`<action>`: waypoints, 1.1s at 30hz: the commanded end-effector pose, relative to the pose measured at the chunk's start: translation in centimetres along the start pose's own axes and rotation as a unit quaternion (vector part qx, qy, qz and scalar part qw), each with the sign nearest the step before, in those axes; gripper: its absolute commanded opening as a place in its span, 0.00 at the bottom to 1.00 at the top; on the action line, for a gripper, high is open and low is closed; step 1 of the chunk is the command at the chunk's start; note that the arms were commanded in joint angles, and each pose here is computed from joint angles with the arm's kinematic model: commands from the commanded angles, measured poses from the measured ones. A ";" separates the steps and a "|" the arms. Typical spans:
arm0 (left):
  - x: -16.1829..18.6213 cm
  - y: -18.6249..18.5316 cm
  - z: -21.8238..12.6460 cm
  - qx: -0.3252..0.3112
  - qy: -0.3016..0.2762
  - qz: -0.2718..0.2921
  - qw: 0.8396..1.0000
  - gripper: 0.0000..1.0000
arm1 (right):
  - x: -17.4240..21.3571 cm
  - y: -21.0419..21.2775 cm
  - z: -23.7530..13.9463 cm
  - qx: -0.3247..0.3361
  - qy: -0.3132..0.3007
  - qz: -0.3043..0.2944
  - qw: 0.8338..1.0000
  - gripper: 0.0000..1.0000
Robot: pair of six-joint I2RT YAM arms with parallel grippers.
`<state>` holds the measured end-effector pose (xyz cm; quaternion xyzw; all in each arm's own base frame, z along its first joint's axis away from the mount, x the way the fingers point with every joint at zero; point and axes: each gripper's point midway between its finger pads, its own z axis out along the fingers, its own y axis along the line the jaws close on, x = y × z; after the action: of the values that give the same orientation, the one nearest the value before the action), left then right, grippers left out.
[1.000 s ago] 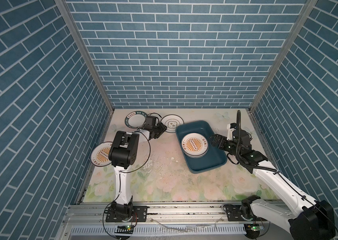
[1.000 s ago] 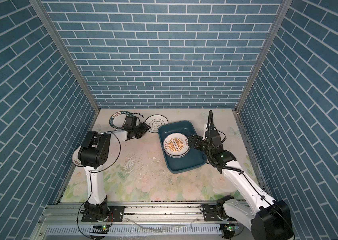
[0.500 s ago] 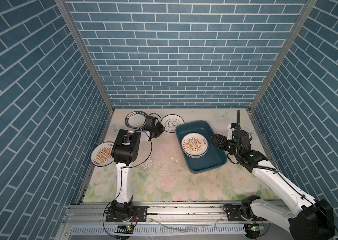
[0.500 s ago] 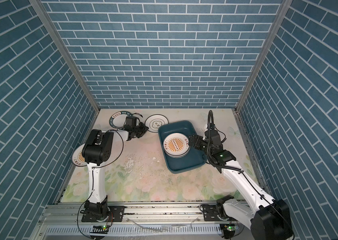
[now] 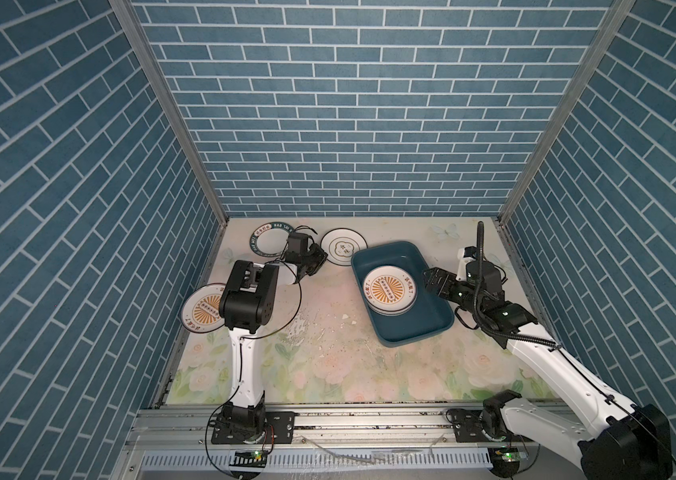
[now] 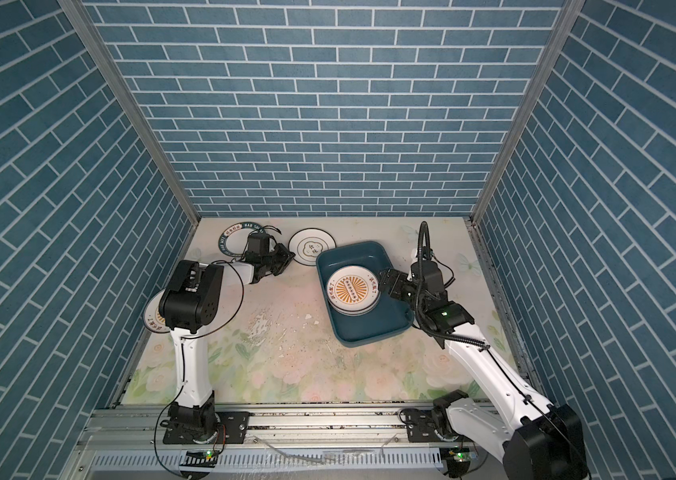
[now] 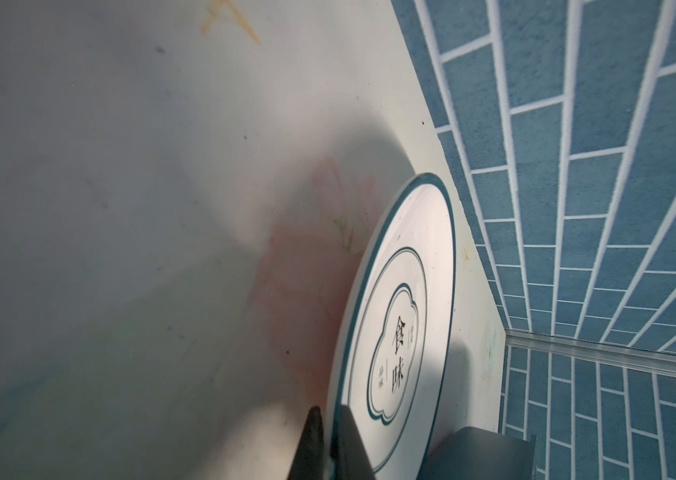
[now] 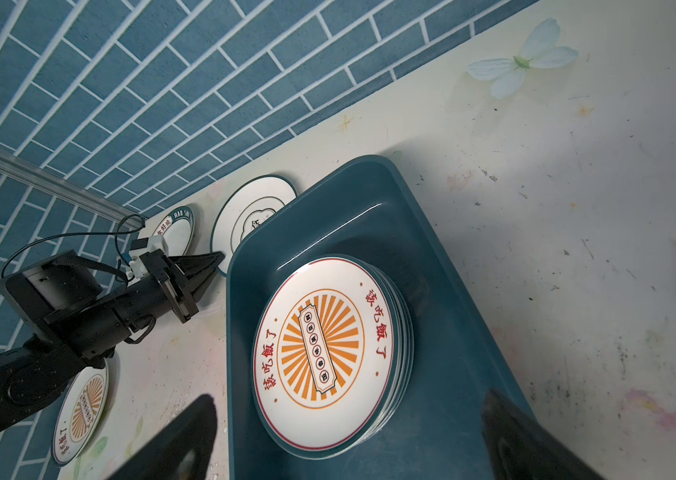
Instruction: Place the plates into the plastic bin on the countertop
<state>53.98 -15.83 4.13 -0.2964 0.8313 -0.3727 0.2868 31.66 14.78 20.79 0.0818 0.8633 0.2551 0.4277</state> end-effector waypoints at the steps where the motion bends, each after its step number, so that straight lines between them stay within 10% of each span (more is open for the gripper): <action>1: -1.1 1.5 -1.3 -0.025 -0.022 -0.005 0.999 0.02 | 0.3 -0.5 -0.5 0.010 -0.003 0.012 1.000 0.99; 33: -5.1 -3.8 -17.1 0.029 -0.130 0.030 0.991 0.00 | 0.6 0.9 0.6 -0.026 0.012 0.026 0.999 0.99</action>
<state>47.70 -6.90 15.91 -0.3233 0.7869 -0.3476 0.3943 32.03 15.46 19.32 0.0832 0.8719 0.2607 0.4061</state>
